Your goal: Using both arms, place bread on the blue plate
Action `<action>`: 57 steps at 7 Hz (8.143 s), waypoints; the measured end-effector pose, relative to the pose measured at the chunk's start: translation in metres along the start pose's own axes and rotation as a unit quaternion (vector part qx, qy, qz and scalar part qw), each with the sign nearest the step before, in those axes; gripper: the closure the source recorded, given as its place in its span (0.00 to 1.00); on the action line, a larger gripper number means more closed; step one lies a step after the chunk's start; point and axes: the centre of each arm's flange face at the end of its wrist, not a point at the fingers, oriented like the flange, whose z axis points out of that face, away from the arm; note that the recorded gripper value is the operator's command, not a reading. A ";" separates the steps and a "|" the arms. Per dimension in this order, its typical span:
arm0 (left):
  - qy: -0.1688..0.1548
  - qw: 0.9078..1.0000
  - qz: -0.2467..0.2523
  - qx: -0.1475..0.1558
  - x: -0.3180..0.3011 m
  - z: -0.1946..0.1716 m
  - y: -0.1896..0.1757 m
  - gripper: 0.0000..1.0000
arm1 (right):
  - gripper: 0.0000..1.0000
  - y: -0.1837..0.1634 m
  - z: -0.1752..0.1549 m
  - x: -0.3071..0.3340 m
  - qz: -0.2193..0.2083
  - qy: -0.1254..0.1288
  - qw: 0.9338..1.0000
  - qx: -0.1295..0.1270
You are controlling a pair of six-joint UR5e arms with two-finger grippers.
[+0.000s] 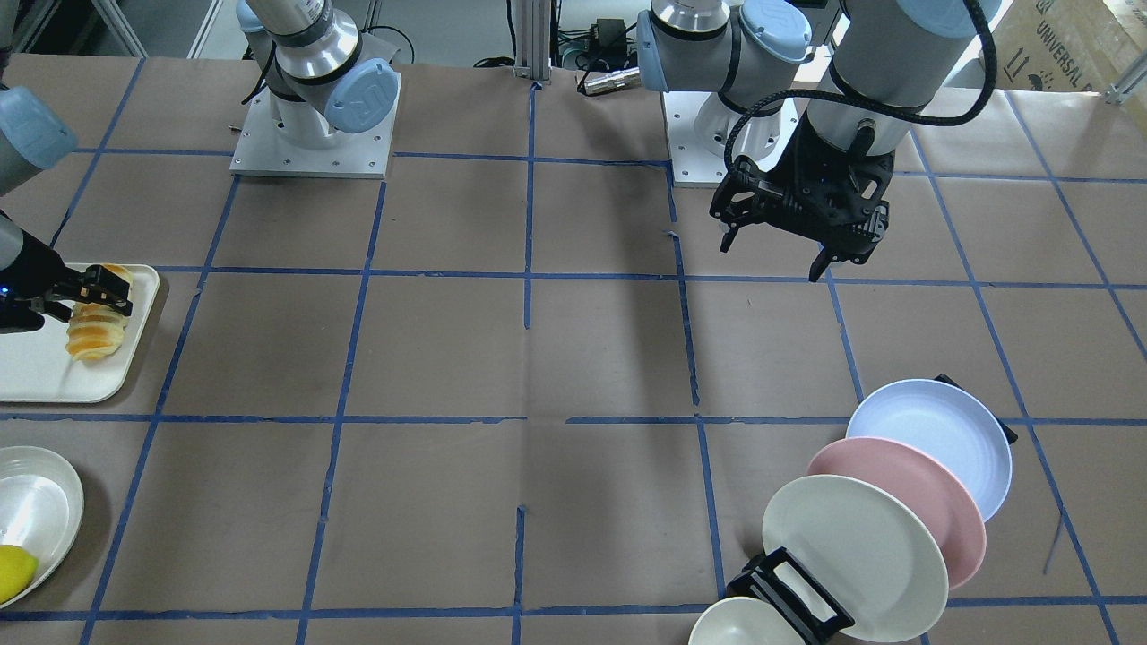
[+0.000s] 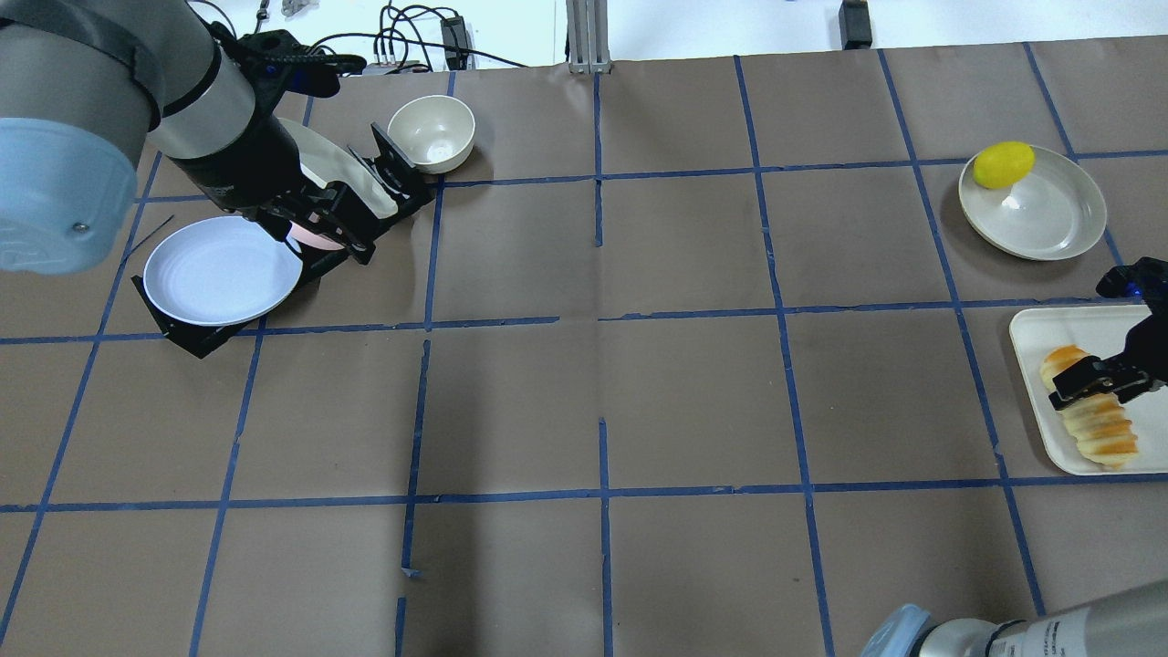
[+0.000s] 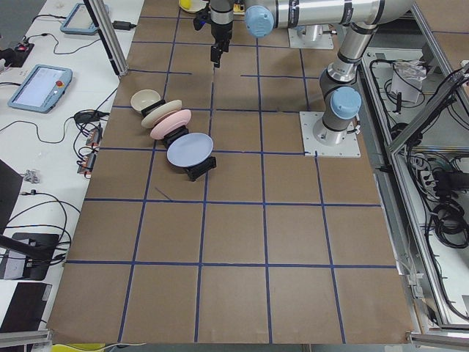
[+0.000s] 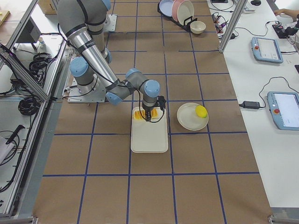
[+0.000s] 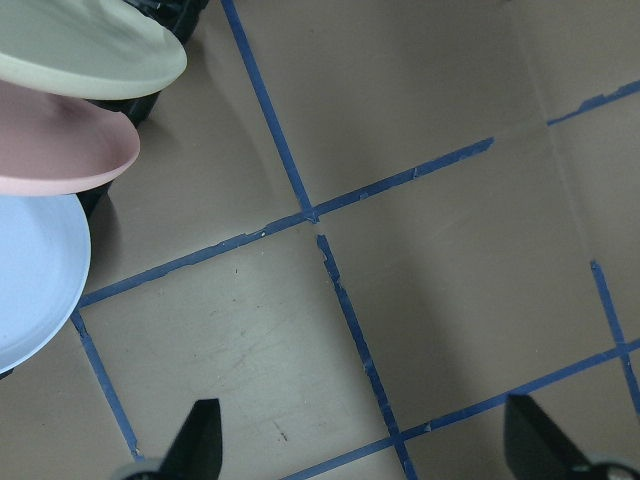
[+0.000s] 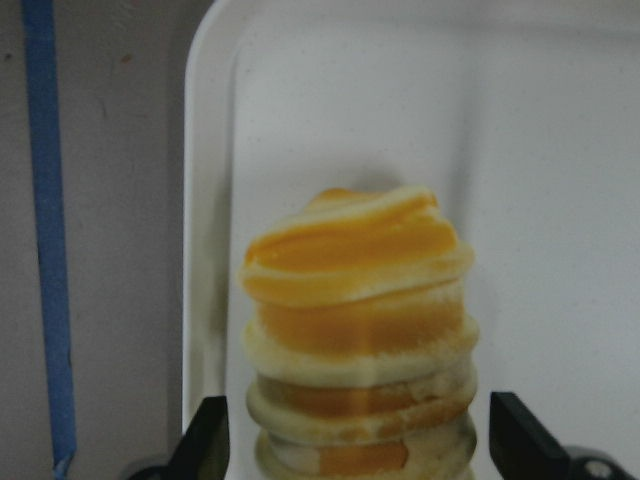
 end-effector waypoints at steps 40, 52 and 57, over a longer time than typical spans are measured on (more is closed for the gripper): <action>0.052 0.971 -0.230 -0.033 -0.052 0.066 -0.032 1.00 | 0.92 -0.064 -0.307 -0.390 -0.007 0.074 0.997 0.029; -0.017 0.993 -0.105 0.043 0.116 0.162 -0.072 0.00 | 0.92 -0.110 -0.164 -0.449 0.001 0.063 0.995 0.075; 0.047 0.982 -0.182 -0.027 -0.058 0.047 -0.079 0.00 | 0.92 -0.125 -0.082 -0.514 -0.035 0.042 0.998 0.026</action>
